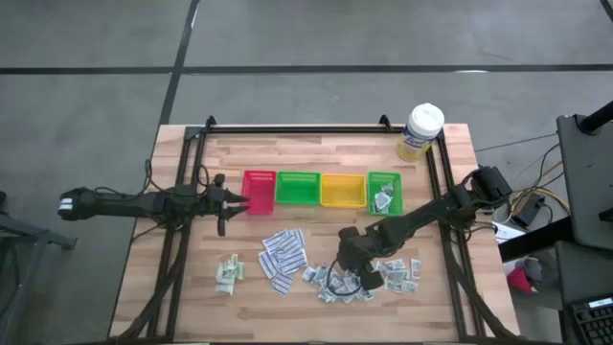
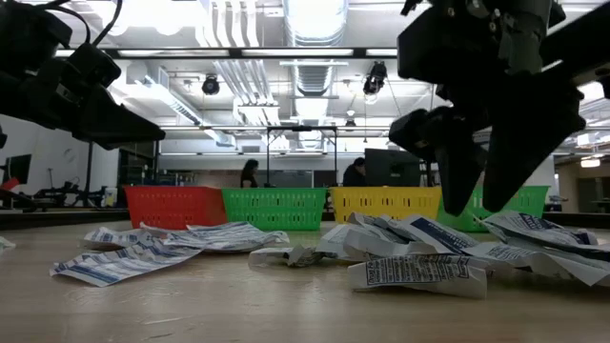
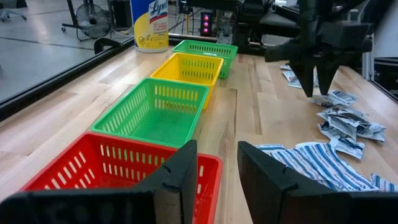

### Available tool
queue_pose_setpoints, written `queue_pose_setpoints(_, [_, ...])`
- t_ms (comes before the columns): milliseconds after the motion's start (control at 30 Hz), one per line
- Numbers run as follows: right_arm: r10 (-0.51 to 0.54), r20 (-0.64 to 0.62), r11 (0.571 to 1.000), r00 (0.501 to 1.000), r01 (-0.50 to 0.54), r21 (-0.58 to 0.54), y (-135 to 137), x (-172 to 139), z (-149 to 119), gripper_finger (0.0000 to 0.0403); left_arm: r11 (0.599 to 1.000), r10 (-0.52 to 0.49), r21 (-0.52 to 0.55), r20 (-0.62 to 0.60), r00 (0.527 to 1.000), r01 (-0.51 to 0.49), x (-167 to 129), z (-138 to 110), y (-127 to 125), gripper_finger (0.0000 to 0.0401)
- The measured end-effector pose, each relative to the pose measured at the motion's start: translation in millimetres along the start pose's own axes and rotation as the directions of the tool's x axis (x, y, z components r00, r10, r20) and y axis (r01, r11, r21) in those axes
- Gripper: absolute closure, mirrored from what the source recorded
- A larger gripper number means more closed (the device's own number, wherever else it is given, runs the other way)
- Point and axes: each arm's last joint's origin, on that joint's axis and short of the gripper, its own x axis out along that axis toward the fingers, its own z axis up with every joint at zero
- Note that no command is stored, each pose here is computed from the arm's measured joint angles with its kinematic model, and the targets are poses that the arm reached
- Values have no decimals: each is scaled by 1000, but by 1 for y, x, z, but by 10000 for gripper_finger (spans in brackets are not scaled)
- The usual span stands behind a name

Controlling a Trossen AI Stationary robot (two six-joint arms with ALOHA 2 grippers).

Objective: Pick & Place First Aid Supplies
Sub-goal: Put the blue alcohol pad into the right green bin

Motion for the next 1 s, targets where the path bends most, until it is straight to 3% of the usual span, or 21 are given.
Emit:
queue_pose_setpoints(667, [20,-50,1000,999,-21,-15,-2,22,-5,269,1000,0,0,-3,1000,0,0,0,0,288])
queue_pose_setpoints(1000, [23,-51,1000,998,-23,-9,-2,21,-5,305,1000,0,1,-3,1000,0,0,0,0,288])
